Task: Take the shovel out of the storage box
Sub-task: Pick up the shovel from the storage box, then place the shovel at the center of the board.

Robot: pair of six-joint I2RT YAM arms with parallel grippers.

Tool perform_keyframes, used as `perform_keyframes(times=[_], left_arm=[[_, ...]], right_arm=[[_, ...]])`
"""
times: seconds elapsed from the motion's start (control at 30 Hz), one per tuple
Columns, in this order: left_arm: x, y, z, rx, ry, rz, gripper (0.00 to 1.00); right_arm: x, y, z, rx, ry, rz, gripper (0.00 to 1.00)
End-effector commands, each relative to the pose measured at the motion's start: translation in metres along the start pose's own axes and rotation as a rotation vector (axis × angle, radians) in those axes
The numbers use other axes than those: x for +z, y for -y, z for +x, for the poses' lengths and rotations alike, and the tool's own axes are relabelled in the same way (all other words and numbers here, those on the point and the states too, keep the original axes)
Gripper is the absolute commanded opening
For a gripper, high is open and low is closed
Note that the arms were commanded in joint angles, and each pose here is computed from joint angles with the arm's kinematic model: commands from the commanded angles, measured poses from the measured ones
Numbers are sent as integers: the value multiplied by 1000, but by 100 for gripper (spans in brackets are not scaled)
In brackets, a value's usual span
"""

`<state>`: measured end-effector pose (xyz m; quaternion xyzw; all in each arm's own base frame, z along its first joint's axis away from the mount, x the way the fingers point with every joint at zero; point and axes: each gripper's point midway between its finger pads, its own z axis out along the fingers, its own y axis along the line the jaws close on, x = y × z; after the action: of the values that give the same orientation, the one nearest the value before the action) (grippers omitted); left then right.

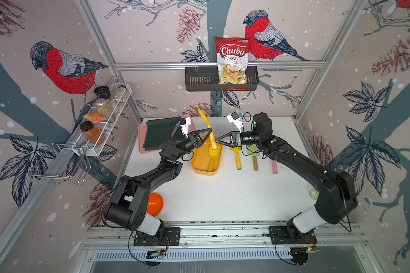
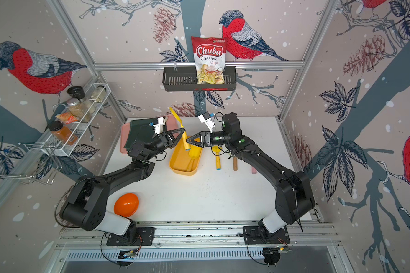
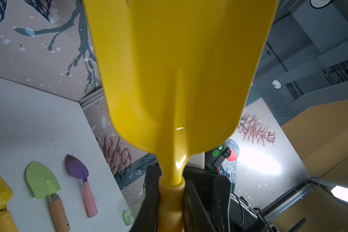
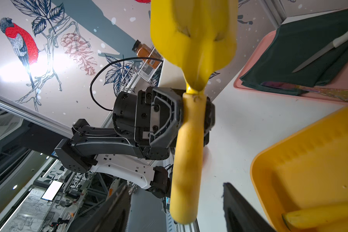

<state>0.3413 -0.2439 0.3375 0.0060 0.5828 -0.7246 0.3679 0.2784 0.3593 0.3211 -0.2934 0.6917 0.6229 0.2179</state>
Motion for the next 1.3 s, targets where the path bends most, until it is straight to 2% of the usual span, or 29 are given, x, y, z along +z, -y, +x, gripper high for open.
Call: perform_keyframes(times=[0.0, 0.2, 0.43, 0.5, 0.6, 0.63, 0.67, 0.73, 0.8, 0.9, 1.0, 1.13, 1.27], left_arm=[[-3, 24, 1, 48, 9, 89, 0], [-6, 23, 4, 44, 8, 91, 0], [-6, 18, 6, 40, 3, 80, 0], [-6, 17, 7, 35, 1, 80, 0], [-7, 13, 10, 28, -7, 75, 0], [-7, 10, 10, 26, -10, 70, 4], [-7, 9, 11, 26, -15, 66, 16], [-7, 2, 13, 19, -25, 44, 62], [-7, -8, 15, 2, -34, -1, 99], [-10, -31, 20, -25, -49, -127, 99], [-26, -66, 24, -34, -37, -358, 99], [-54, -96, 22, 62, -40, -628, 99], [-68, -108, 22, 136, -103, -777, 99]], right_arm=[[11, -8, -2, -16, -20, -43, 73], [24, -3, 0, 0, -57, -50, 63], [28, 1, 5, 23, -73, -59, 41], [29, 0, 5, 22, -77, -67, 32], [31, 0, 7, 29, -82, -70, 27], [31, 2, 8, 33, -83, -66, 25], [32, 3, 9, 35, -87, -65, 24], [31, 7, 12, 44, -90, -47, 23], [28, 10, 14, 41, -82, -8, 20], [16, 26, 18, 59, -49, 155, 19], [-4, 48, 32, 93, -60, 371, 19], [-41, 73, 65, 180, -70, 628, 19], [-84, 90, 114, 249, -148, 939, 18]])
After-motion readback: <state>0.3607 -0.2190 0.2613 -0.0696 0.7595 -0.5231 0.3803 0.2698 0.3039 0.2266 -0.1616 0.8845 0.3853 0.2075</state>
